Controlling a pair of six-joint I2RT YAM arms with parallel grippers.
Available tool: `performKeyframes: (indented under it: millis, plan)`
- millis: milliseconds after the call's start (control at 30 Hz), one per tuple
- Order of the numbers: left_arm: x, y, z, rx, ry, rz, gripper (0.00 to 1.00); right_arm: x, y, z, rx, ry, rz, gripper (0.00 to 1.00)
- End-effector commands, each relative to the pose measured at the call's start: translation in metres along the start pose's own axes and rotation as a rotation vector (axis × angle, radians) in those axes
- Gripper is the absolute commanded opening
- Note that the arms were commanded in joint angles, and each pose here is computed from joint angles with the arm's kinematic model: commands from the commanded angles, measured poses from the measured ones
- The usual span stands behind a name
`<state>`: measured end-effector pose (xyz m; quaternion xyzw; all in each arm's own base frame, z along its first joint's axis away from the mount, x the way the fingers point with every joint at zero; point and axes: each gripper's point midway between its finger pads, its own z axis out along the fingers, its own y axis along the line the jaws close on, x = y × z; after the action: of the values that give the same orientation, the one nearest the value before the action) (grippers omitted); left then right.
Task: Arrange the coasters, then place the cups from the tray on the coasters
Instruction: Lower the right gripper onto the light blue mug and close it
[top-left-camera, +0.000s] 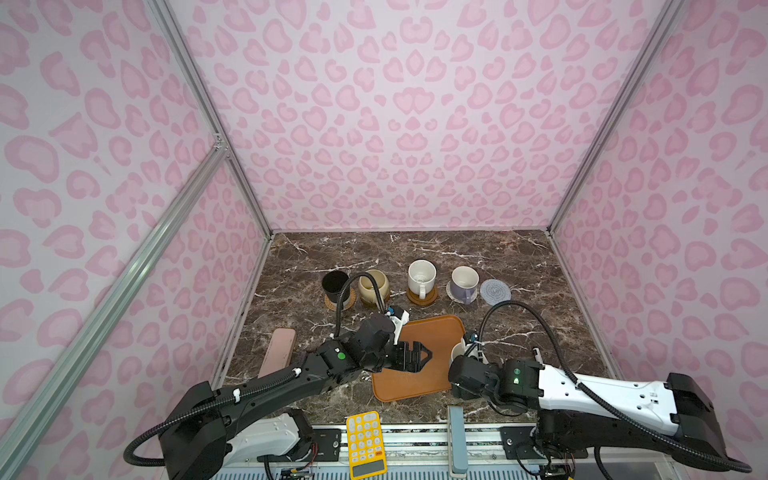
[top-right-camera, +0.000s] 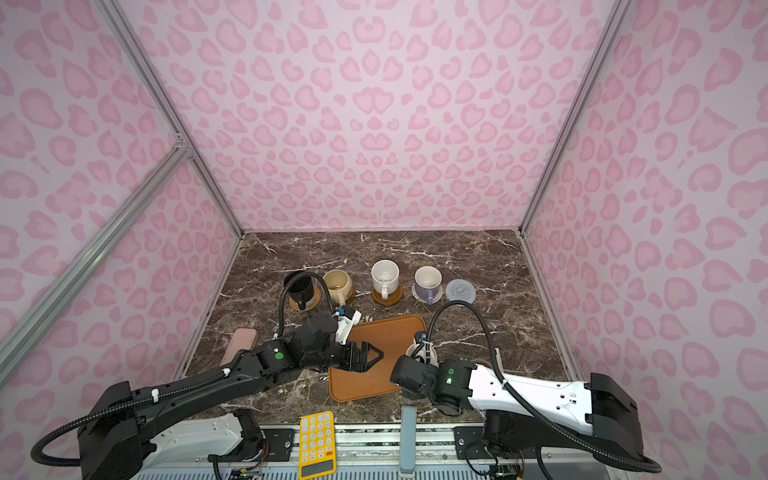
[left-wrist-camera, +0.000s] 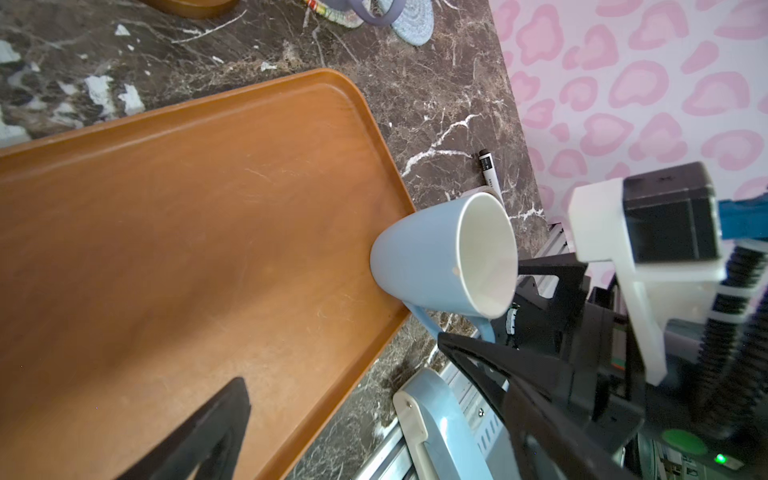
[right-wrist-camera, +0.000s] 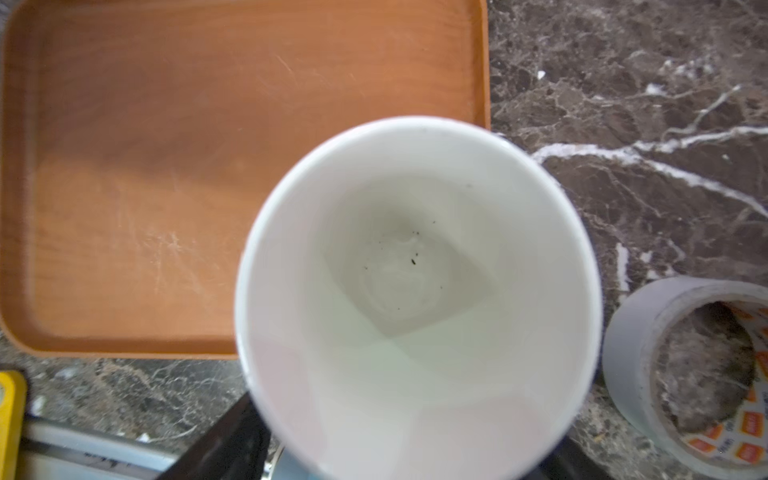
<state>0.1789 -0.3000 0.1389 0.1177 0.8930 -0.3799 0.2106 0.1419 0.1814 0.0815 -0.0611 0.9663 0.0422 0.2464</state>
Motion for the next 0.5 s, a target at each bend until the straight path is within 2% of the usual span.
performKeyframes:
  millis: [0, 467]
  plan:
    - [-0.013, -0.006, 0.001, 0.009, -0.072, -0.008, 0.97, -0.006, -0.013, 0.003, 0.074, -0.043, 0.026, 0.72]
    - [-0.019, -0.007, 0.002, 0.001, -0.108, -0.009, 0.97, -0.007, -0.019, 0.011, 0.064, -0.035, 0.001, 0.24]
